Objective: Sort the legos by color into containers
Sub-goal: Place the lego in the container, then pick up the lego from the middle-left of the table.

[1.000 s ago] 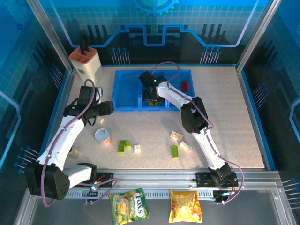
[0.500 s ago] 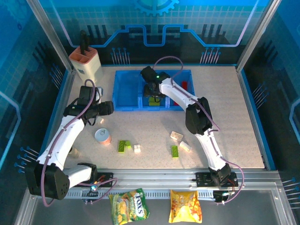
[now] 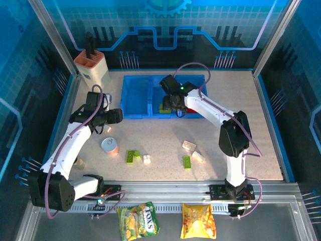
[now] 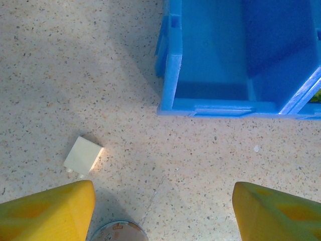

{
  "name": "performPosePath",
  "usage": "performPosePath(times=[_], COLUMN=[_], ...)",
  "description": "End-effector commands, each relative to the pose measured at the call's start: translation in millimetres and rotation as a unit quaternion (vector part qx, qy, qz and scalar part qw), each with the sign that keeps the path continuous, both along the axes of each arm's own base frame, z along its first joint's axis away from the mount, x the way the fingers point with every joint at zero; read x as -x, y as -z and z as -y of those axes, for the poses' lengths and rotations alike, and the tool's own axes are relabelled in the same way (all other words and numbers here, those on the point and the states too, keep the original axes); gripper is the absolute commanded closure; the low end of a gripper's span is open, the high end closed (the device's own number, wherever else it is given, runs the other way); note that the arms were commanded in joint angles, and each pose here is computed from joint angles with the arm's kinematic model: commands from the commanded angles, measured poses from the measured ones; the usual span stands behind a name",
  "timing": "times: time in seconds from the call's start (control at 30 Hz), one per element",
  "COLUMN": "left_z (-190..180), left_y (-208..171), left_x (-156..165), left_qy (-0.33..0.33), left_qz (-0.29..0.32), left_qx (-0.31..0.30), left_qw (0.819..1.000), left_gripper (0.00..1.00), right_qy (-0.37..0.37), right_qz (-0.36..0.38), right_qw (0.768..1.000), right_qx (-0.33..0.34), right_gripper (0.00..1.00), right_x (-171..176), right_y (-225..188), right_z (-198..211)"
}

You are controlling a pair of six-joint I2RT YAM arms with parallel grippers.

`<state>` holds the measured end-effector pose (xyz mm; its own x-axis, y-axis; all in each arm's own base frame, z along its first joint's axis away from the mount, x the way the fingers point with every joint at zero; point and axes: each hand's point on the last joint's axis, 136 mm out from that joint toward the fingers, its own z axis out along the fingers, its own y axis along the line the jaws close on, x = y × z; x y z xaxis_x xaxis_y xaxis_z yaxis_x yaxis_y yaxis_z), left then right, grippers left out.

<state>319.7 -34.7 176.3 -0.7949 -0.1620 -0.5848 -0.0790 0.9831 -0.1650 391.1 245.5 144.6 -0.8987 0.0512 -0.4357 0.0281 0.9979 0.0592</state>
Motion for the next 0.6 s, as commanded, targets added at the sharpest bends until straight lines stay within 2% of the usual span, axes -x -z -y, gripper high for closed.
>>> performPosePath(times=[0.0,0.27,0.57], left_z=[2,31,82], left_y=[5,6,20], left_x=[0,12,41], left_qy=[0.007,0.038,0.049], left_qz=[-0.008,-0.036,-0.099], left_qx=[0.008,0.012,0.053], left_qw=[1.0,0.999,0.993], left_gripper=[0.26,0.27,0.31], right_qy=[-0.001,0.008,0.033], right_qz=[0.002,-0.027,-0.024], right_qw=[1.0,0.999,0.999], right_qx=[-0.006,0.017,0.036], right_gripper=[0.29,0.29,0.29], right_x=[23,72,100], right_y=[-7,15,23], right_z=[5,40,74])
